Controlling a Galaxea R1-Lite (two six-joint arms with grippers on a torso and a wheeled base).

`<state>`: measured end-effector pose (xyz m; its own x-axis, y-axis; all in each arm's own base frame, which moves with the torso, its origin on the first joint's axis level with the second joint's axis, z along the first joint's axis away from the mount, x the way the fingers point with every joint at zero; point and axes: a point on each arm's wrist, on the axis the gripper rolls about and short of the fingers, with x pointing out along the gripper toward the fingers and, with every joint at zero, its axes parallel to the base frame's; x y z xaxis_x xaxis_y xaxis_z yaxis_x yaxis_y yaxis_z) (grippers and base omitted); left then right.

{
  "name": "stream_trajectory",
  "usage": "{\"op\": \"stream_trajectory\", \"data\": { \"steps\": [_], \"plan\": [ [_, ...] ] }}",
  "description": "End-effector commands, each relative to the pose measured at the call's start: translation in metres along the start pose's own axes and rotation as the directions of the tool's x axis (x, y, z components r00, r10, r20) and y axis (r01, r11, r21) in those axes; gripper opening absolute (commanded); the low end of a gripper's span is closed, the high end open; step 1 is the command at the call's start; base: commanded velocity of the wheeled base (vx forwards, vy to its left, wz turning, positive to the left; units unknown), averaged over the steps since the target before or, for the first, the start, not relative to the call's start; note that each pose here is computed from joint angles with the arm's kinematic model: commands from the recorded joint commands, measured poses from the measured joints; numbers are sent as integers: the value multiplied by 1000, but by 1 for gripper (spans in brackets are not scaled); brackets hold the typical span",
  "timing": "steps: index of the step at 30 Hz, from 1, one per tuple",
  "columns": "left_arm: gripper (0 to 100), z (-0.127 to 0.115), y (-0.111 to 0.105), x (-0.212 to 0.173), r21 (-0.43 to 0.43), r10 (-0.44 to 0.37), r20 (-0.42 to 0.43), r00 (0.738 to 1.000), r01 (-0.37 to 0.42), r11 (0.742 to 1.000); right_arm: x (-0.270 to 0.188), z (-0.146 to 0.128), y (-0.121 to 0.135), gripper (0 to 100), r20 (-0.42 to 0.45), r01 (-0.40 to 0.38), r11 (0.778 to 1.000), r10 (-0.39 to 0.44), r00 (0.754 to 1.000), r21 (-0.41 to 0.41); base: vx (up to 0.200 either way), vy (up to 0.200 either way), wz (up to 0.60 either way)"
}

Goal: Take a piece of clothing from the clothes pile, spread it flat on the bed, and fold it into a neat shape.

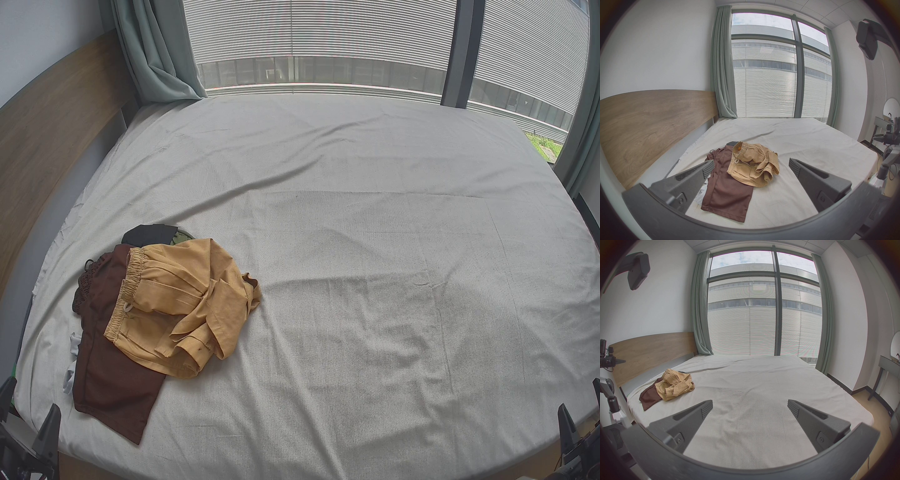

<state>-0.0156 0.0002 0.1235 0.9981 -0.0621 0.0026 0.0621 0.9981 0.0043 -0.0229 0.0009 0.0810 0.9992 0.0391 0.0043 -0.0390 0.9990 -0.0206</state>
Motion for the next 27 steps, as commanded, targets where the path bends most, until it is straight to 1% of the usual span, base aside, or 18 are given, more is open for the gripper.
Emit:
{"op": "stream_trajectory", "data": {
  "steps": [1,3,4,6,7,12,15,18,20,25,27],
  "plan": [
    [100,13,0,14,-10,-44,-85,995,43,999,1,-5,0,100,-9,-2,1000,2,1000,1,0,0,0],
    [100,13,0,15,-11,-59,-96,994,59,998,1,-5,0,100,-9,-2,1000,2,1000,2,0,0,0],
    [100,12,-1,19,-27,-113,-132,985,110,994,1,-5,0,100,-7,-2,1000,2,1000,2,0,0,0],
    [100,13,-1,22,-35,-122,-148,981,118,992,1,-5,0,100,-7,-2,1000,2,1000,2,0,0,0],
    [100,15,-2,29,-57,-132,-180,975,124,991,1,-5,0,100,-7,-1,1000,1,1000,2,0,0,0],
    [100,34,-4,46,-147,-193,-204,960,164,975,1,-5,0,100,-7,-2,1000,2,1000,2,0,0,0],
    [100,45,-5,59,-195,-202,-202,958,163,967,1,-5,0,100,-9,-2,1000,2,1000,2,0,0,0],
    [100,53,-5,72,-212,-208,-206,956,164,964,1,-5,0,100,-9,-2,1000,2,1000,2,0,0,0],
    [100,54,-6,77,-217,-214,-212,954,167,962,1,-5,0,100,-9,-1,1000,1,1000,2,0,0,0],
    [100,54,-7,98,-239,-241,-251,938,181,954,1,-5,0,100,-7,-1,1000,1,1000,2,0,0,0],
    [100,54,-7,100,-241,-248,-251,936,188,952,1,-5,0,100,-9,-2,1000,2,1000,1,0,0,0]
  ]
}}
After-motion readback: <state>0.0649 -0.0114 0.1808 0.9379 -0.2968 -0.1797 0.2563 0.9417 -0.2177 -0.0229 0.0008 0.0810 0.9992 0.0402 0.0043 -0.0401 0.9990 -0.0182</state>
